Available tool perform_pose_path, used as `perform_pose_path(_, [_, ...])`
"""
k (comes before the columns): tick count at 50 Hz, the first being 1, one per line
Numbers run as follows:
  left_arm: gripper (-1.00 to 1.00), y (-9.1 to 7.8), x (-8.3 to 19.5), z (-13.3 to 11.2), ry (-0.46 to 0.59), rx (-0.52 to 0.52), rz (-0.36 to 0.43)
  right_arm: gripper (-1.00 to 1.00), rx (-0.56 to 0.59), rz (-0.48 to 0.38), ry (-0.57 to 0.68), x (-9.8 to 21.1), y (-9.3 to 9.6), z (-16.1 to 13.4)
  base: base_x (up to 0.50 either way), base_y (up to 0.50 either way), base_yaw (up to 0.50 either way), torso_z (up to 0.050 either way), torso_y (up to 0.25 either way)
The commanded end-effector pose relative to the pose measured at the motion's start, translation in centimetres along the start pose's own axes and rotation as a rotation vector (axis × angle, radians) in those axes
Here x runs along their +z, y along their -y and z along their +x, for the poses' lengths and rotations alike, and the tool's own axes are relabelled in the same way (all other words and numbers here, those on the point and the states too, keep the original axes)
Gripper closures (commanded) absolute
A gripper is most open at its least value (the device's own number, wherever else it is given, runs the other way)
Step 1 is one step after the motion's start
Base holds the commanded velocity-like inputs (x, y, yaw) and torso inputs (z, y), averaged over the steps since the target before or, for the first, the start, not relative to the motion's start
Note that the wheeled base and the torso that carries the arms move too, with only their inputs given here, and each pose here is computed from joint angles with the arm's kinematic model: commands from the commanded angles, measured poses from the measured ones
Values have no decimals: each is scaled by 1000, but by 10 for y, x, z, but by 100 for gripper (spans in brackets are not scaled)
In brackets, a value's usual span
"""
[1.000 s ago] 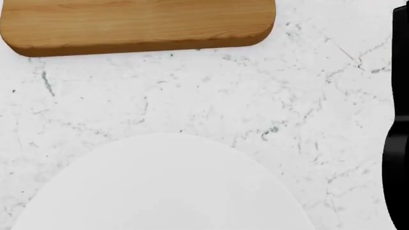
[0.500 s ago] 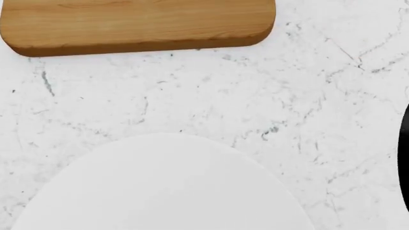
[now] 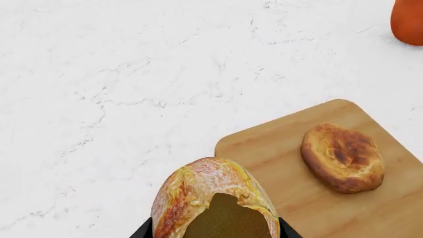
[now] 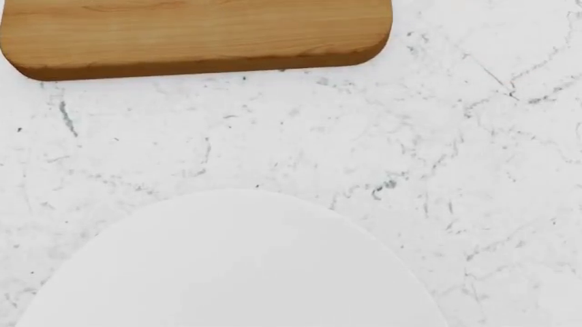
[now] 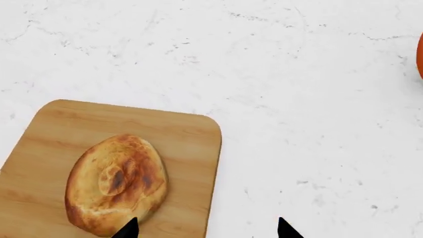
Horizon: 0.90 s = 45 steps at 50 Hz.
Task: Place all breads on the cutting board.
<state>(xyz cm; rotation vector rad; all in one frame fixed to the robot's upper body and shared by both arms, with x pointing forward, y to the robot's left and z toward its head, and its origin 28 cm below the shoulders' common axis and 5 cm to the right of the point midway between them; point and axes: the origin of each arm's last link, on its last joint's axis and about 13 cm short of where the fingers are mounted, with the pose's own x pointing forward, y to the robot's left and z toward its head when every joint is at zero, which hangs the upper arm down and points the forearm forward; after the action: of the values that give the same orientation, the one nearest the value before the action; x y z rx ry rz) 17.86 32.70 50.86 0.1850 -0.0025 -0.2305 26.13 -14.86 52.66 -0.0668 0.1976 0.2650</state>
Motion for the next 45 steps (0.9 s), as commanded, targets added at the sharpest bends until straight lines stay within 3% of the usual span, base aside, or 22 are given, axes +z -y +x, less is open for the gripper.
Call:
perform_pose_path(1, [100,6,25,34,-22,-63,1,-100,-45,-64,4,-4,10,-26,0,0,0,0,0])
perform_pose_path(3, [100,5,29,40,4,-52,-1,-100,-46,-77,5,-5,11,-29,0,0,0,0,0])
perform_pose_path(12, [100,15,34,74,-98,-113,22,-100,-62,-123,-6,-16,17,-42,0,0,0,0,0])
perform_pose_path(22, [100,28,41,98,-126,-179,7,-100,-87,-146,-14,-22,22,-46,0,0,0,0,0])
perform_pose_path(23, [100,55,48,122,-157,-238,49,-100,-99,-154,-24,-26,28,-49,0,0,0,0,0])
perform_pose_path(30, [100,61,46,136,-193,-273,31,-100,-119,-153,-27,-30,34,-51,0,0,0,0,0])
perform_pose_path(45, [100,64,22,159,-259,-239,45,-100,-113,-166,-41,-31,34,-50,0,0,0,0,0])
